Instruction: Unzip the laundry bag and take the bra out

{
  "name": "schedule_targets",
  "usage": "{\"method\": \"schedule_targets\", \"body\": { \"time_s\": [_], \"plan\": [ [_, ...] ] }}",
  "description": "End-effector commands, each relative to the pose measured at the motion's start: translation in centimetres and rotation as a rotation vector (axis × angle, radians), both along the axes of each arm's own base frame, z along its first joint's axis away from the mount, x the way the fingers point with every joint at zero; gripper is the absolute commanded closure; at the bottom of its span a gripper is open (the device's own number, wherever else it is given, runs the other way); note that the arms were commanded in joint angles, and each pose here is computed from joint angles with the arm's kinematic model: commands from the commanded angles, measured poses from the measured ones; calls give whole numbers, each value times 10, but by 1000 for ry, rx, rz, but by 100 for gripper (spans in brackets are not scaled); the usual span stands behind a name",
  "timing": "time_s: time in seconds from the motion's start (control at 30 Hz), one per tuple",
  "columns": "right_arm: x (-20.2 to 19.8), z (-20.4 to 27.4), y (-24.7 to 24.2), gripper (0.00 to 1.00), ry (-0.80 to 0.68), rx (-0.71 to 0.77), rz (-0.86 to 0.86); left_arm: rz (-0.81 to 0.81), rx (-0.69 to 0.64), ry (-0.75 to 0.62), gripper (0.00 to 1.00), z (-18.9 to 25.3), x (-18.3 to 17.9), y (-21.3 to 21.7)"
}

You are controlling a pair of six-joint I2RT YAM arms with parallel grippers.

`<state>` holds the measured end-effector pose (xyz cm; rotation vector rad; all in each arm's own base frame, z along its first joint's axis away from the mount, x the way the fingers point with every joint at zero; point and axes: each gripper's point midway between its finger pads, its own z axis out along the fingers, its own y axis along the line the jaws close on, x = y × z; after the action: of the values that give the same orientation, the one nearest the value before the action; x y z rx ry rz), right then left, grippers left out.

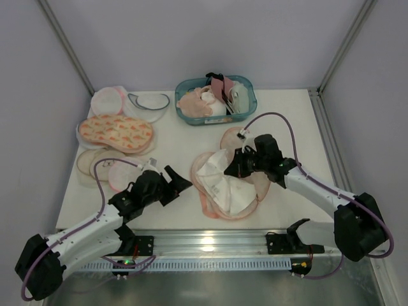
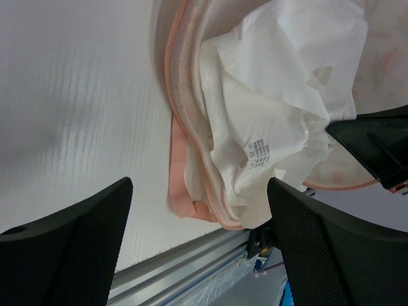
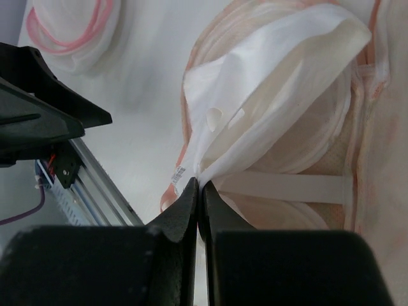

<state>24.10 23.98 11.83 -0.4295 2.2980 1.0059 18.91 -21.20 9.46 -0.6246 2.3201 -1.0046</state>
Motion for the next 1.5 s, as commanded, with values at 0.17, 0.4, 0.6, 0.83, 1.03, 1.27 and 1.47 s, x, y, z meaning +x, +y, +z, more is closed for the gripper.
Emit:
{"method": "schedule_targets", "body": {
  "time_s": [0.17,0.4,0.6,0.83,1.03,1.27,1.47],
  "plan": [
    [35,124,22,96,-248,159,20,12,-28,-35,12,10,2,1],
    [74,185,28,96,-343,193,-29,2,-50,-47,12,15,0,-1],
    [138,224,37,96,-383,198,-76,-11,-69,-51,12,16,0,-4],
    [224,246,53,96,-413,249,-101,-41,-104,-44,12,19,-6,-9],
    [287,236,60,96,-423,270,-173,-46,-111,-51,12,23,-8,-9],
    [357,191,39,96,-409,197,-371,-34,-104,-49,12,25,-12,-2],
    [396,155,10,96,-444,101,-541,-17,-96,-53,12,28,-16,5]
  ]
}}
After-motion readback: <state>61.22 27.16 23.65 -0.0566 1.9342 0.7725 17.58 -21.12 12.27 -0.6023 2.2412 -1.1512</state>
